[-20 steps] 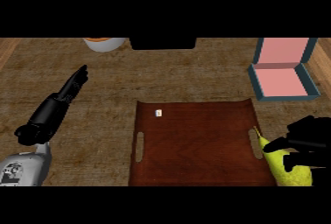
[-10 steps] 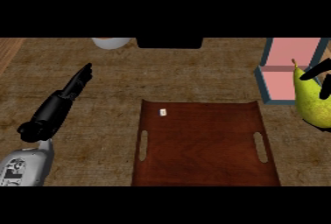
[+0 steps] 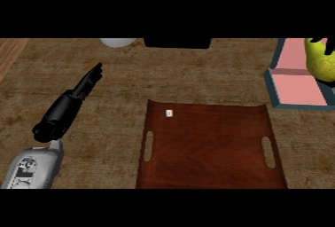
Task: Pick the pear from the tray and place it in the cardboard box
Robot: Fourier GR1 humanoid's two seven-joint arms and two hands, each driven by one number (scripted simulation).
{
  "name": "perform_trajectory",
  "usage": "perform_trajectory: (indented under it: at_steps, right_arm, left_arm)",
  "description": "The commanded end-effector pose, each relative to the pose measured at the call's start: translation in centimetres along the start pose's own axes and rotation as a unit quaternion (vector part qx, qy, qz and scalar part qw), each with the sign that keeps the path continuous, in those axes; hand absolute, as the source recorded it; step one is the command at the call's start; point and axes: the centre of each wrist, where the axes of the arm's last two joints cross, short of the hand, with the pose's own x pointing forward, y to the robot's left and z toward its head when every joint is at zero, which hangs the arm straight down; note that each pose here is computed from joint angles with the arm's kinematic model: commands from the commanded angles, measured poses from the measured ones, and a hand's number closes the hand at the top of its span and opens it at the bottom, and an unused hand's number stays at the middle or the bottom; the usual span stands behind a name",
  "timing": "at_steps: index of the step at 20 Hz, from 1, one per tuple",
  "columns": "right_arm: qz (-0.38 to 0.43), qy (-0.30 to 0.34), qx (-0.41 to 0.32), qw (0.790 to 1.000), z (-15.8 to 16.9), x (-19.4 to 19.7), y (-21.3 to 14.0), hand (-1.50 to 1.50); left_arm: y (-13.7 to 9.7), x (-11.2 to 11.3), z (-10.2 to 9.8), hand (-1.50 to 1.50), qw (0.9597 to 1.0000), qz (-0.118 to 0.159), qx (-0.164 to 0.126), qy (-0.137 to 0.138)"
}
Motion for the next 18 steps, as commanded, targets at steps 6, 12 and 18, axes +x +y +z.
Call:
perform_trajectory:
  at_steps: [6,12,18]
  right_arm:
    - [0.033,0.062,0.159,0.985,0.0,-4.9,-0.2,1.5]
    - [0.074,0.086,0.255,0.96,1.2,-7.1,1.5,1.5]
    - [0.001,0.005,0.271,0.962,0.4,-7.4,1.3,-1.5]
  left_arm:
    - [-0.2,-0.2,0.8,0.0,1.0,0.002,-0.003,-0.007]
    - [1.1,0.2,-0.1,0.0,0.9999,-0.002,-0.012,-0.008]
    - [0.0,1.3,-1.3,0.0,0.9995,-0.001,-0.019,-0.026]
